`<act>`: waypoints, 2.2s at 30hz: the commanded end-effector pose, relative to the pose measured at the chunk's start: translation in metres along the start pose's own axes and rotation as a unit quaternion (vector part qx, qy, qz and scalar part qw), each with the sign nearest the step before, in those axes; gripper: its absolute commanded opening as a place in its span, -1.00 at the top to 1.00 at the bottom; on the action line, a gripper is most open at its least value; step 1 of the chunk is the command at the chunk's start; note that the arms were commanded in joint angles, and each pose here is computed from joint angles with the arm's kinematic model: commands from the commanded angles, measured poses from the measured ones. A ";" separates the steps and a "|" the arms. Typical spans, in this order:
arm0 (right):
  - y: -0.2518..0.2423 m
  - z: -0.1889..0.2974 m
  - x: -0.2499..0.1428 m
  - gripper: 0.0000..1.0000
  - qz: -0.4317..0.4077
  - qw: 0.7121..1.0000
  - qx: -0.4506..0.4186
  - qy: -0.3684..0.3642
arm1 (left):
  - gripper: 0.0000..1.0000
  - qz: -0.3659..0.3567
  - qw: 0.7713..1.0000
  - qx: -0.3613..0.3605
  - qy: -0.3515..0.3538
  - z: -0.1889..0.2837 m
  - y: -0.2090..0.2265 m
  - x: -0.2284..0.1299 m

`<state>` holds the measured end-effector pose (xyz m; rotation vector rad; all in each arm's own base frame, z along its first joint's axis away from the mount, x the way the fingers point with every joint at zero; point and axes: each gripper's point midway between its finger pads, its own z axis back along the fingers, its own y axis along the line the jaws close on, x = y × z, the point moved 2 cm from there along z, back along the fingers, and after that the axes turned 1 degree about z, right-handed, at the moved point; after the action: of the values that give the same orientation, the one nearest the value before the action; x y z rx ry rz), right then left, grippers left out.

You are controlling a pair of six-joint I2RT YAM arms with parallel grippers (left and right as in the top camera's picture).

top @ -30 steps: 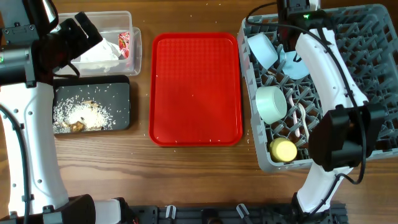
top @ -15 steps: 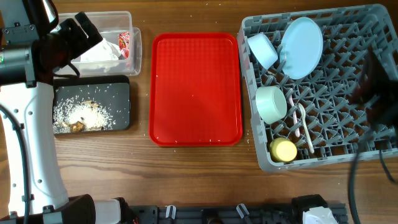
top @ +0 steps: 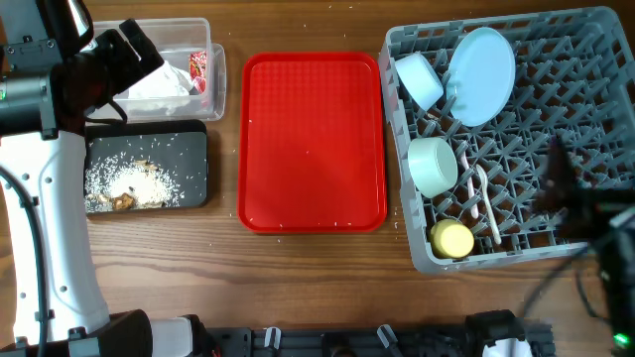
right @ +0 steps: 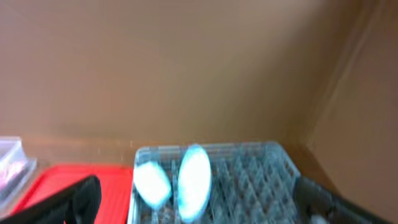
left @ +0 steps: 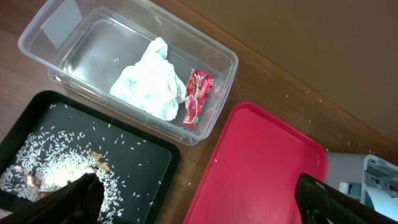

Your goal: Sort waste into correct bins and load items into the dishwasher rack

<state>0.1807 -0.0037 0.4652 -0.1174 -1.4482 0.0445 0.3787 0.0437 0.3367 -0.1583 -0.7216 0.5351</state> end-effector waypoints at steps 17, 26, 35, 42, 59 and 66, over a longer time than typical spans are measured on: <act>0.071 -0.058 -0.218 -1.00 0.016 0.981 0.137 -0.139 | -1.00 -0.005 1.000 0.009 -0.003 -0.001 0.005 0.001; 0.085 -0.069 -0.271 -0.99 0.018 0.981 0.171 -0.090 | -1.00 -0.005 1.000 0.009 -0.003 -0.001 0.005 0.001; 0.085 -0.069 -0.271 -0.99 0.019 0.981 0.169 -0.090 | -1.00 -0.005 1.000 0.009 -0.003 -0.001 0.005 0.001; 0.085 -0.069 -0.271 -0.99 0.019 0.981 0.169 -0.090 | -1.00 -0.005 1.000 0.009 -0.003 -0.001 0.005 0.001; 0.085 -0.069 -0.271 -0.99 0.019 0.981 0.169 -0.090 | -1.00 -0.005 1.000 0.009 -0.003 -0.001 0.005 0.001; 0.085 -0.069 -0.271 -0.99 0.018 0.981 0.169 -0.090 | -1.00 -0.005 1.000 0.009 -0.003 -0.001 0.005 0.001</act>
<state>0.2211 0.0474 0.1766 0.1384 -1.5789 0.3165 0.3786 0.0443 0.3364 -0.1549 -0.7214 0.5364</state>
